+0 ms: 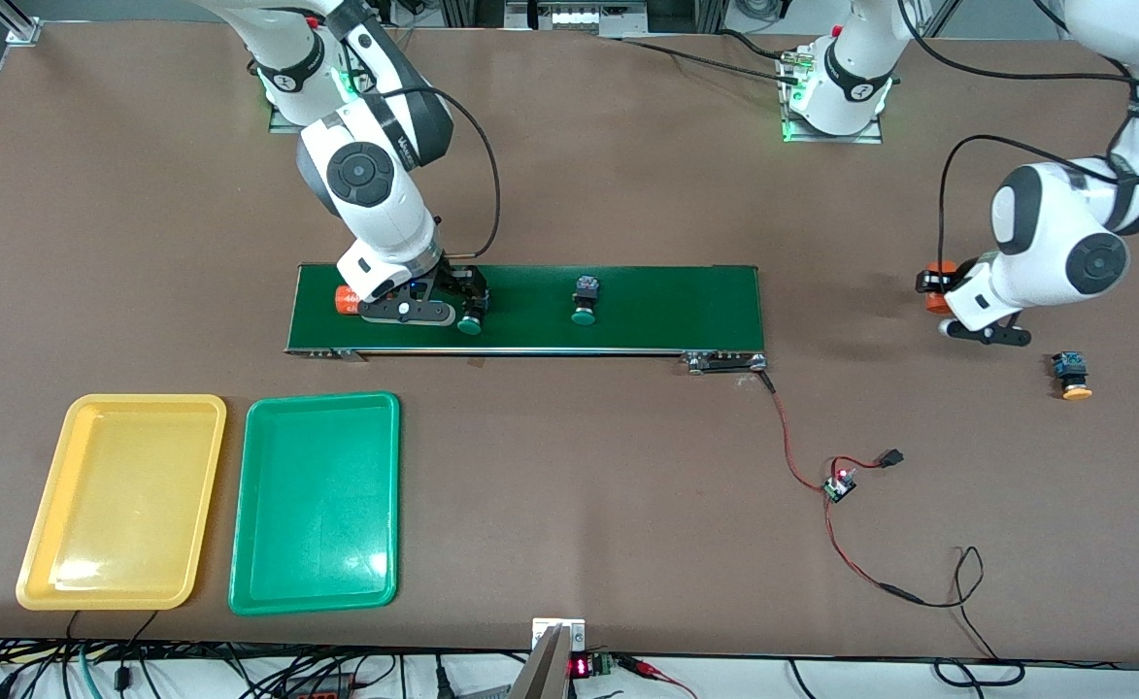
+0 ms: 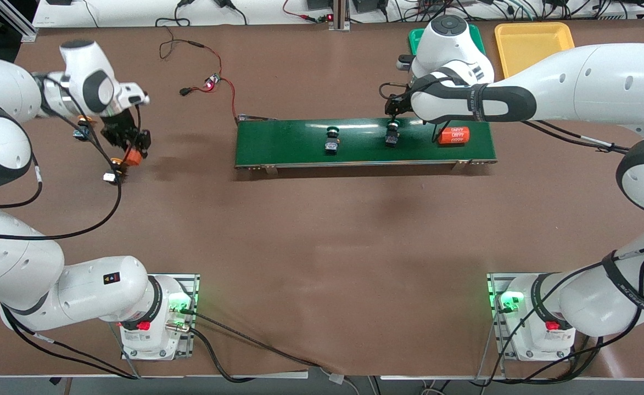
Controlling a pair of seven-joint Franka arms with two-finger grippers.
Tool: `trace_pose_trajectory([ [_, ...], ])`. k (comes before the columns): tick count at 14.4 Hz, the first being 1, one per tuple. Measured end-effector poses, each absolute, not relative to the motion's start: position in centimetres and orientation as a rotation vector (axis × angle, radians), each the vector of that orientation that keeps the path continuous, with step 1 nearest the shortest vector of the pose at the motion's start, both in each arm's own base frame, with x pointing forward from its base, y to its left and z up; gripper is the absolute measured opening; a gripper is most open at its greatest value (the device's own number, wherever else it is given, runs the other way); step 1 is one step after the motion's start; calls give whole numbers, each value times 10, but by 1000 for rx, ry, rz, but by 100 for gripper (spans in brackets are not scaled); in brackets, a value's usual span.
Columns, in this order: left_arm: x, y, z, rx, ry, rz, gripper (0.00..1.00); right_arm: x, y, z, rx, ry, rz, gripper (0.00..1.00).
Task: Sort buttons by color to trays
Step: 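Grasp a green button with the right gripper while the left gripper places the cylinder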
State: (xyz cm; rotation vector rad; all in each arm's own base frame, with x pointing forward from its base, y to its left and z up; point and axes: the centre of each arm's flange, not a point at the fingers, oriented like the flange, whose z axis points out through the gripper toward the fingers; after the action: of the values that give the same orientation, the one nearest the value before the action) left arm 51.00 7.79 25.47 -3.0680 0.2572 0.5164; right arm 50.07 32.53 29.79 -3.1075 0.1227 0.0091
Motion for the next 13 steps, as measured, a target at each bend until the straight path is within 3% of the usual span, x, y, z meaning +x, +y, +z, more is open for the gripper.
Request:
trace_pose_trajectory([
  [5, 545, -76, 310, -3016, 696, 402, 49, 507, 324, 280, -3085, 214, -5, 100],
  [12, 503, -255, 313, -2887, 1277, 277, 49, 506, 319, 251, -3104, 230, 62, 97],
  [13, 499, -275, 309, -2871, 1365, 222, 49, 506, 318, 246, -3107, 229, 73, 87],
])
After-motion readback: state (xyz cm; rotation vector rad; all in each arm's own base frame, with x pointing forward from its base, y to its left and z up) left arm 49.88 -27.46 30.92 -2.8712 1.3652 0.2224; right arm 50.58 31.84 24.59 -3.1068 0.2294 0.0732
